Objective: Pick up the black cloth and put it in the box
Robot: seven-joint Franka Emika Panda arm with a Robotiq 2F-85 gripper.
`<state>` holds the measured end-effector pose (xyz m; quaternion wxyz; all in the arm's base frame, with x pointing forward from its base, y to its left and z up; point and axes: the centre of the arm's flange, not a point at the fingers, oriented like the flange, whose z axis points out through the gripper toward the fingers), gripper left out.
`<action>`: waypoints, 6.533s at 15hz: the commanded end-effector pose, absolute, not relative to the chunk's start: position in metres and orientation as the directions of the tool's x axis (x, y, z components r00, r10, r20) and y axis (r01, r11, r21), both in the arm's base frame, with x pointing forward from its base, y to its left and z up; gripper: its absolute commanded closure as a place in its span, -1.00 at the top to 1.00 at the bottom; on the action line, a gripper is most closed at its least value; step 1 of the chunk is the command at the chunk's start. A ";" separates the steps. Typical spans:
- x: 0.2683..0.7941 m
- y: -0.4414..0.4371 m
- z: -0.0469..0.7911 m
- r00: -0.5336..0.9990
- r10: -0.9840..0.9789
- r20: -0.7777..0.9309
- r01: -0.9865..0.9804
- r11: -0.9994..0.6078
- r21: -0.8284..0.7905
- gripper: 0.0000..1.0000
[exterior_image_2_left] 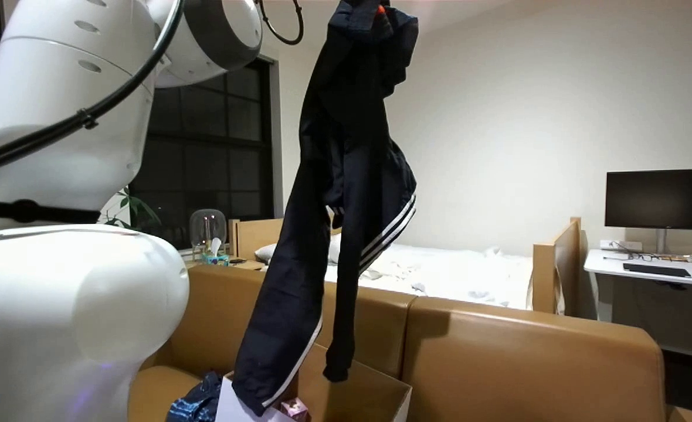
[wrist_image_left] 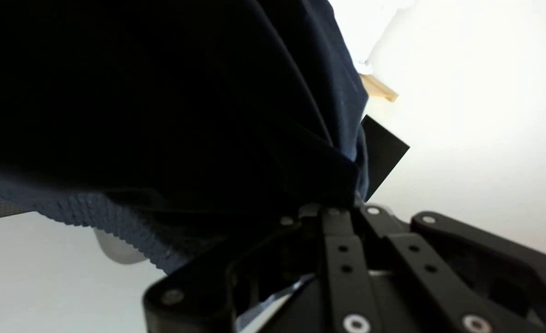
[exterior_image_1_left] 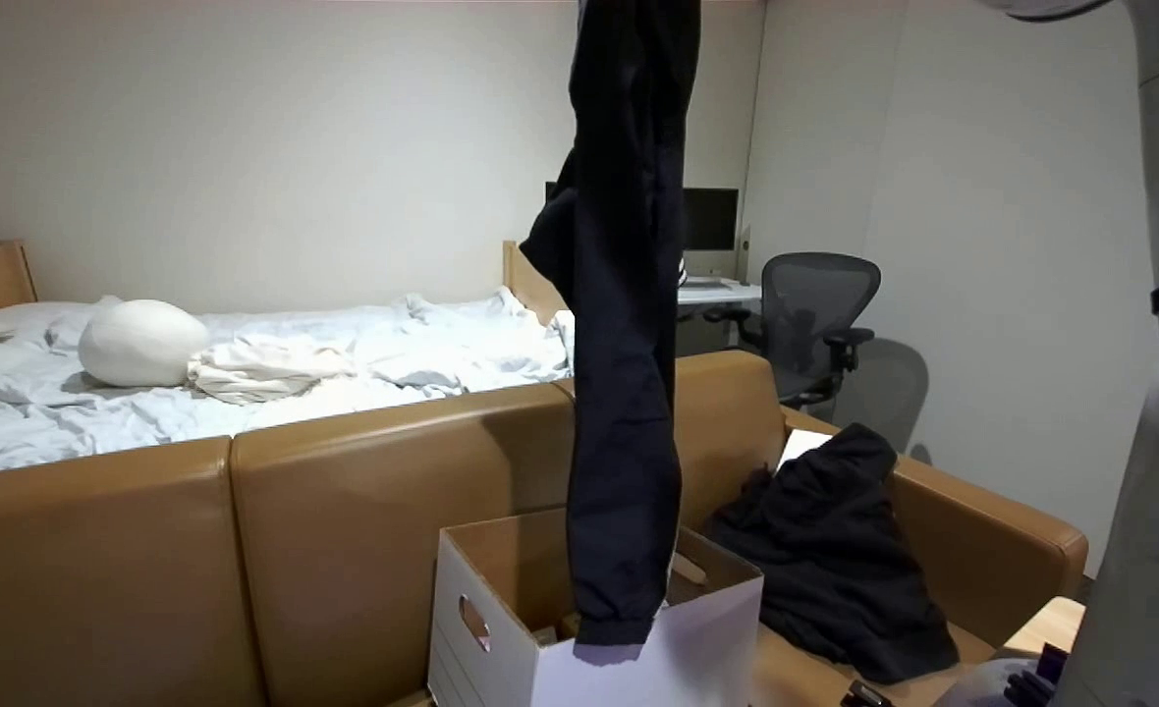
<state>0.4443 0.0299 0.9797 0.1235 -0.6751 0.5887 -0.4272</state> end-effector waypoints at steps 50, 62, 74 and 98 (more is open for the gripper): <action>0.654 0.011 0.464 0.860 -0.390 -0.329 -0.281 -0.900 0.333 -0.99; 0.596 0.060 0.334 0.535 -0.187 -0.824 0.158 -0.936 0.315 -0.99; 0.562 0.097 0.271 0.080 -0.268 -0.960 0.480 -0.834 0.273 -0.46; 0.595 -0.025 0.502 0.682 -0.106 -0.724 0.001 -0.989 0.146 1.00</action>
